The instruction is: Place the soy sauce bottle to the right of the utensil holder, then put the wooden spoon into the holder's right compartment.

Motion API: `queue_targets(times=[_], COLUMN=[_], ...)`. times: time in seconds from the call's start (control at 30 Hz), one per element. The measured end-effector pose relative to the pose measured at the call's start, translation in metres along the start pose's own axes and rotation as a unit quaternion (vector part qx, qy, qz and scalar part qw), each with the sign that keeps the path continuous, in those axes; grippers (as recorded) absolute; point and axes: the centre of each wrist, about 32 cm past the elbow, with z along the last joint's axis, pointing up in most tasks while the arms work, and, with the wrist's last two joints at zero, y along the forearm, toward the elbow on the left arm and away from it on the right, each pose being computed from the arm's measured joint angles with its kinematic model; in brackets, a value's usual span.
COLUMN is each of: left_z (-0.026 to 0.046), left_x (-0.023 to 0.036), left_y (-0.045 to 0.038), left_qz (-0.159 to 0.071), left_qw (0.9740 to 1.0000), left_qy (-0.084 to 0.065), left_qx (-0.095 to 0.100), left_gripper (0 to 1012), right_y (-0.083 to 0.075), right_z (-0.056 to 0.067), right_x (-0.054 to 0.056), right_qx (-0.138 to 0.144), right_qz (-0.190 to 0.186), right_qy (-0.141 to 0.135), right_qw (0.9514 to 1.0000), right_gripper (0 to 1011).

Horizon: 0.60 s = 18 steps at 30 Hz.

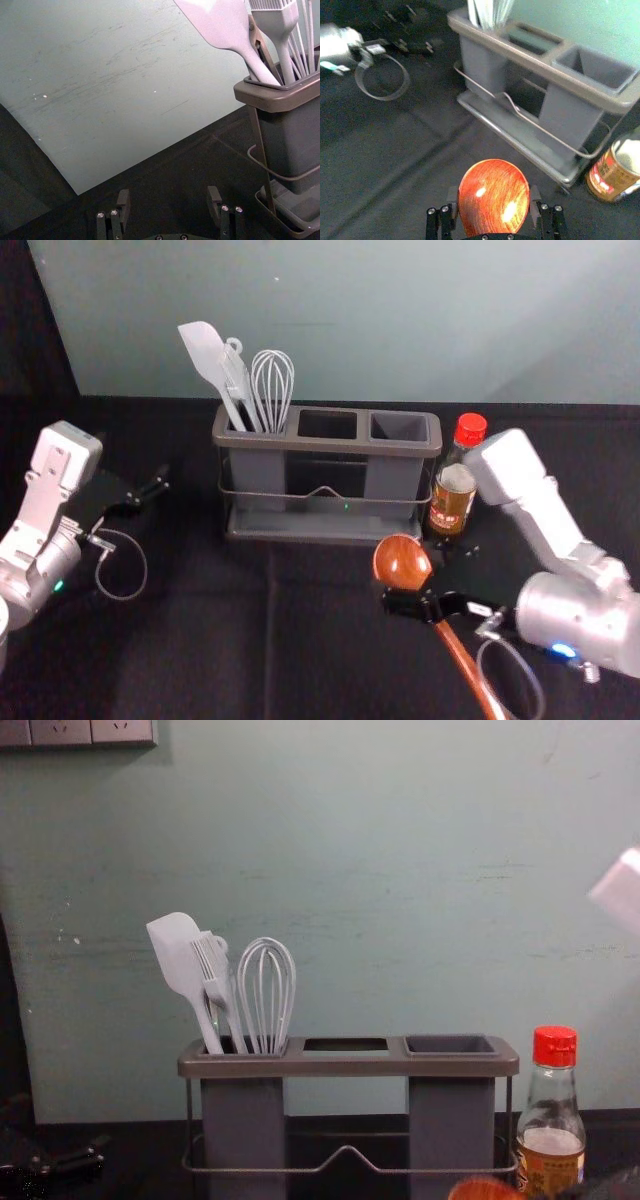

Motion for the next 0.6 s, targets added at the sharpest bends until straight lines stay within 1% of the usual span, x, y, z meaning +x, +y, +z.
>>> queue_targets(times=[0.03, 0.07, 0.1, 0.17, 0.23, 0.3, 0.33, 0.37, 0.4, 0.43, 0.5, 0.53, 0.57, 0.6], left_z=[0.0, 0.0, 0.0, 0.0, 0.0, 0.0, 0.0, 0.0, 0.0, 0.0, 0.0, 0.0, 0.0, 0.0], left_x=[0.0, 0.0, 0.0, 0.0, 0.0, 0.0, 0.0, 0.0, 0.0, 0.0, 0.0, 0.0, 0.0, 0.0], left_y=[0.0, 0.0, 0.0, 0.0, 0.0, 0.0, 0.0, 0.0, 0.0, 0.0, 0.0, 0.0, 0.0, 0.0], left_qz=[0.0, 0.0, 0.0, 0.0, 0.0, 0.0, 0.0, 0.0, 0.0, 0.0, 0.0, 0.0, 0.0, 0.0], left_qw=[1.0, 1.0, 1.0, 1.0, 1.0, 1.0, 1.0, 1.0, 1.0, 1.0, 1.0, 1.0, 1.0, 1.0], left_qy=[0.0, 0.0, 0.0, 0.0, 0.0, 0.0, 0.0, 0.0, 0.0, 0.0, 0.0, 0.0, 0.0, 0.0], left_qx=[0.0, 0.0, 0.0, 0.0, 0.0, 0.0, 0.0, 0.0, 0.0, 0.0, 0.0, 0.0, 0.0, 0.0], left_gripper=[1005, 1005, 1005, 1005, 1005, 1005, 1005, 1005, 1005, 1005, 1005, 1005, 1005, 1005], right_y=[-0.008, -0.013, -0.019, -0.027, -0.033, -0.041, -0.041, -0.044, -0.045, -0.047, -0.049, -0.049, -0.049, -0.05], right_z=[-0.001, -0.003, -0.005, -0.01, -0.015, -0.026, -0.026, -0.032, -0.034, -0.038, -0.042, -0.046, -0.046, -0.049], right_x=[0.0, 0.0, 0.0, 0.0, 0.0, -0.001, -0.001, -0.002, -0.002, -0.002, -0.003, -0.003, -0.003, -0.004], right_qx=[0.019, 0.029, 0.051, 0.078, 0.109, 0.166, 0.166, 0.19, 0.203, 0.227, 0.25, 0.27, 0.27, 0.285], right_qz=[0.008, 0.01, 0.017, 0.024, 0.032, 0.04, 0.04, 0.041, 0.04, 0.039, 0.037, 0.035, 0.035, 0.031], right_qy=[-0.003, -0.005, -0.009, -0.016, -0.021, -0.036, -0.036, -0.043, -0.046, -0.053, -0.059, -0.066, -0.066, -0.073], right_qw=[0.9998, 0.9995, 0.9985, 0.9965, 0.9933, 0.9846, 0.9846, 0.98, 0.9773, 0.9716, 0.9658, 0.96, 0.96, 0.9552], right_gripper=[840, 840, 839, 839, 840, 840, 840, 840, 840, 839, 839, 840, 840, 840])
